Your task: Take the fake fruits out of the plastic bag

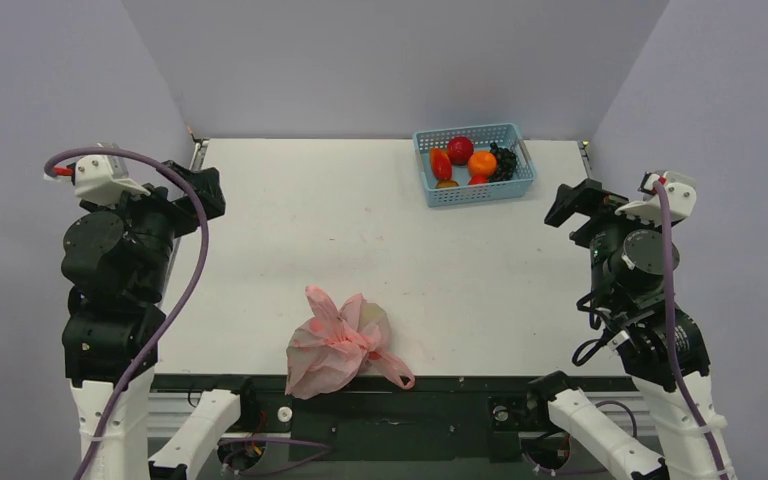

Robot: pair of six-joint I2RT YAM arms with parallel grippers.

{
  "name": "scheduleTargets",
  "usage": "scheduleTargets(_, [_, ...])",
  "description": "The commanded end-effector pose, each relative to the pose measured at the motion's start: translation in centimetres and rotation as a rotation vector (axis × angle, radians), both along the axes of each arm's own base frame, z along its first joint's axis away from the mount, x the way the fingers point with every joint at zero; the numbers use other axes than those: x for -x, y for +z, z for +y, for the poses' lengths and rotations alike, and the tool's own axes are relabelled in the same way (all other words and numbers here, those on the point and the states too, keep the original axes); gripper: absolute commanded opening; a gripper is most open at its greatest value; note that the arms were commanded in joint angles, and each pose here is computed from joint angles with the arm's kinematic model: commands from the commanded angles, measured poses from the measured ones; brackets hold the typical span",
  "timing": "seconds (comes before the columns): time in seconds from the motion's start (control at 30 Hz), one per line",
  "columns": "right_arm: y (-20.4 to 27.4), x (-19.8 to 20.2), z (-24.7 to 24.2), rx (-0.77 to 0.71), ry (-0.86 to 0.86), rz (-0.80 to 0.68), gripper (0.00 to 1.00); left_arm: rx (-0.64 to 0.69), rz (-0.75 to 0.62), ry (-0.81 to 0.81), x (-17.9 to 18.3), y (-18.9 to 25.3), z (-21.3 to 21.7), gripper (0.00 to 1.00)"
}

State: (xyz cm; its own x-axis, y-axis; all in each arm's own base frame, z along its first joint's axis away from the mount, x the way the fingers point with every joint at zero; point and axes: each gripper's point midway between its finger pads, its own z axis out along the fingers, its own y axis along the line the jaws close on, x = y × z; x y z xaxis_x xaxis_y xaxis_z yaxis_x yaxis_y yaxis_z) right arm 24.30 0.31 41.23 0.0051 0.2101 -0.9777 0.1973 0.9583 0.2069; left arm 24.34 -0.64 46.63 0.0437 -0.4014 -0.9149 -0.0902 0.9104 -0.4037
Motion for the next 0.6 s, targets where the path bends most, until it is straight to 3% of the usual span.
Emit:
scheduleTargets(0.0, [0.7, 0.3, -0.2, -0.050, -0.018, -0.033, 1.00, -0.050, 0.078, -0.083, 0.0, -1.8, -1.2, 0.97])
scheduleTargets(0.3, [-1.5, -0.4, 2.0, -0.090, 0.065, 0.072, 1.00, 0.009, 0.126, -0.130, 1.3, -4.8, -2.2, 0.97])
scheduleTargets(0.57, [-6.3, -1.5, 6.6, -0.139, 0.267, 0.221, 1.00, 0.059, 0.324, -0.438, 1.9, -10.7, -7.6, 0.97])
